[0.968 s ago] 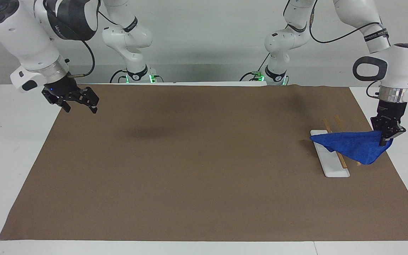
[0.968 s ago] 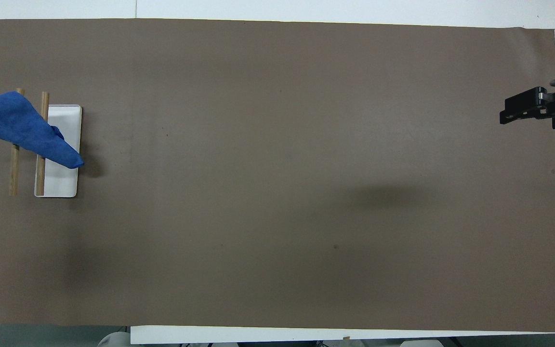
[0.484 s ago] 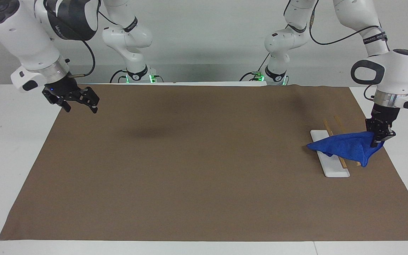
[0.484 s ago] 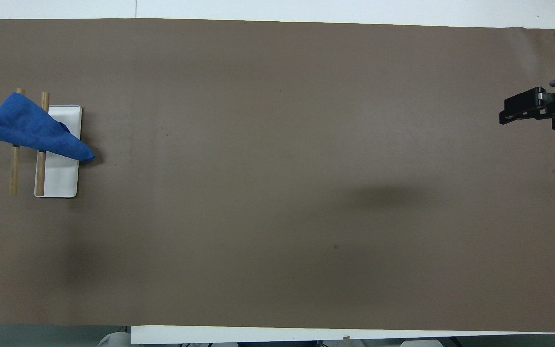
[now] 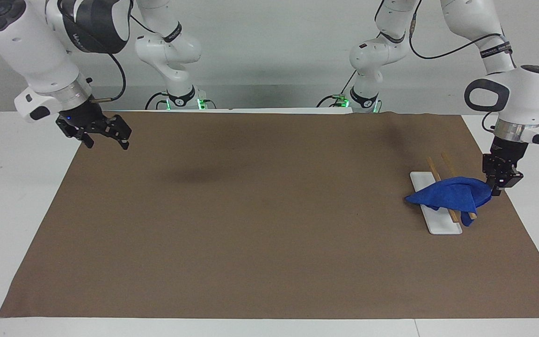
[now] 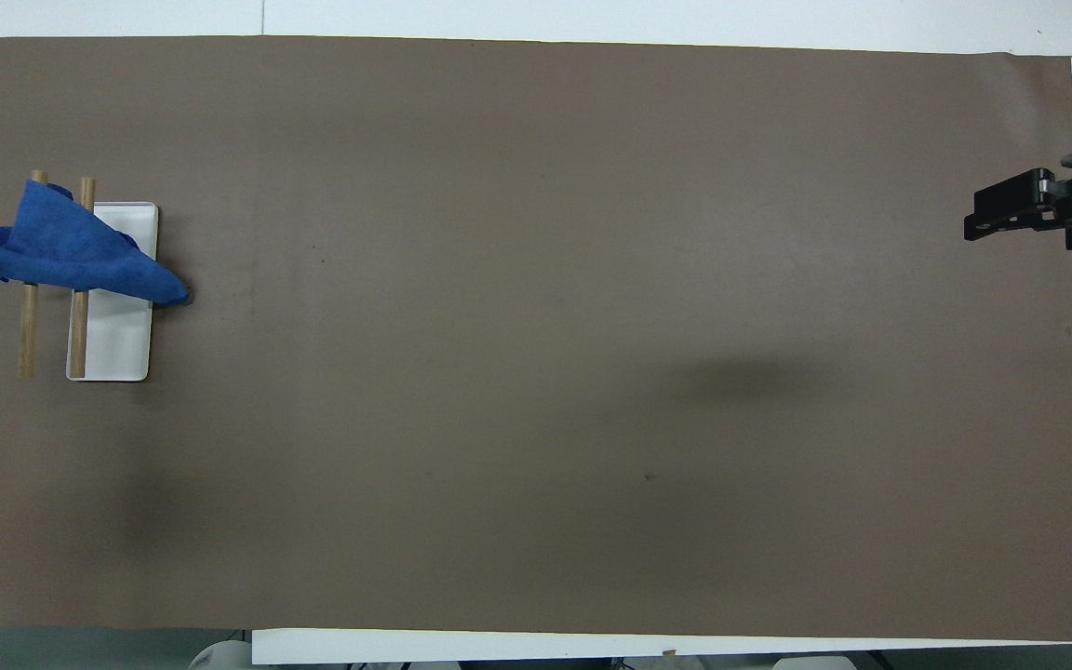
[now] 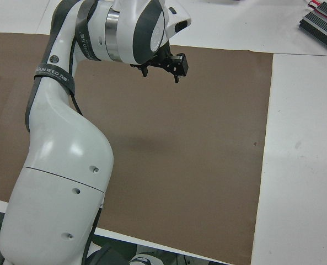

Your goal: Right arm passes towel to left arm to hang

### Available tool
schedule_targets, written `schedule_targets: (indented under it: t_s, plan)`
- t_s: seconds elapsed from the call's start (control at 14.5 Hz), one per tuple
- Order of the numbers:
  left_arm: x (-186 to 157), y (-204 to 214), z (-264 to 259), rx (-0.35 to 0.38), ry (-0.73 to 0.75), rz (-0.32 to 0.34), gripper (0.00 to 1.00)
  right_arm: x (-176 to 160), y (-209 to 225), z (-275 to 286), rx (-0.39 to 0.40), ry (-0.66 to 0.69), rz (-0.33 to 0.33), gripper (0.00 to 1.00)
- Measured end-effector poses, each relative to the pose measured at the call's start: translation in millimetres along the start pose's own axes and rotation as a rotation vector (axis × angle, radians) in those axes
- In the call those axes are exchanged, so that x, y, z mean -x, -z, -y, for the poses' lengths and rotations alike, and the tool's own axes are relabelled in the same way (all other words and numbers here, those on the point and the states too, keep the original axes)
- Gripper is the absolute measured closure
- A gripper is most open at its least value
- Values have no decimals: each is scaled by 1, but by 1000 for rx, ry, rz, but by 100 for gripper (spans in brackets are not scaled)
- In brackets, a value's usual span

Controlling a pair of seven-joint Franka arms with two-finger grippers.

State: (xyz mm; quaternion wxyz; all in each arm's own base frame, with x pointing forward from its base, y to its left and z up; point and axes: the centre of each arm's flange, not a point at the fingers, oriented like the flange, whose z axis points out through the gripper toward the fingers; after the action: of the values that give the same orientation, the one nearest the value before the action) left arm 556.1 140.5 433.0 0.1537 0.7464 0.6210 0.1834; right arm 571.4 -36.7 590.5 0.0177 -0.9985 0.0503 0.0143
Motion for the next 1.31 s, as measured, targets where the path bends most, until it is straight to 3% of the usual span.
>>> schedule_targets:
  t_s: [0.28,0.55,0.76,1.04,1.31]
  plan:
    - [-11,10,-6,-54,-69,-22,1,0,0,0,0,0,0,0]
    - [-25,54,-40,-187,-177,-33,0,0,0,0,0,0,0,0]
    - [-25,84,-61,-280,-322,10,0,0,0,0,0,0,0,0]
    - [-4,120,-77,-380,-612,147,0,0,0,0,0,0,0,0]
    - [60,165,-97,-460,-954,335,0,0,0,0,0,0,0,0]
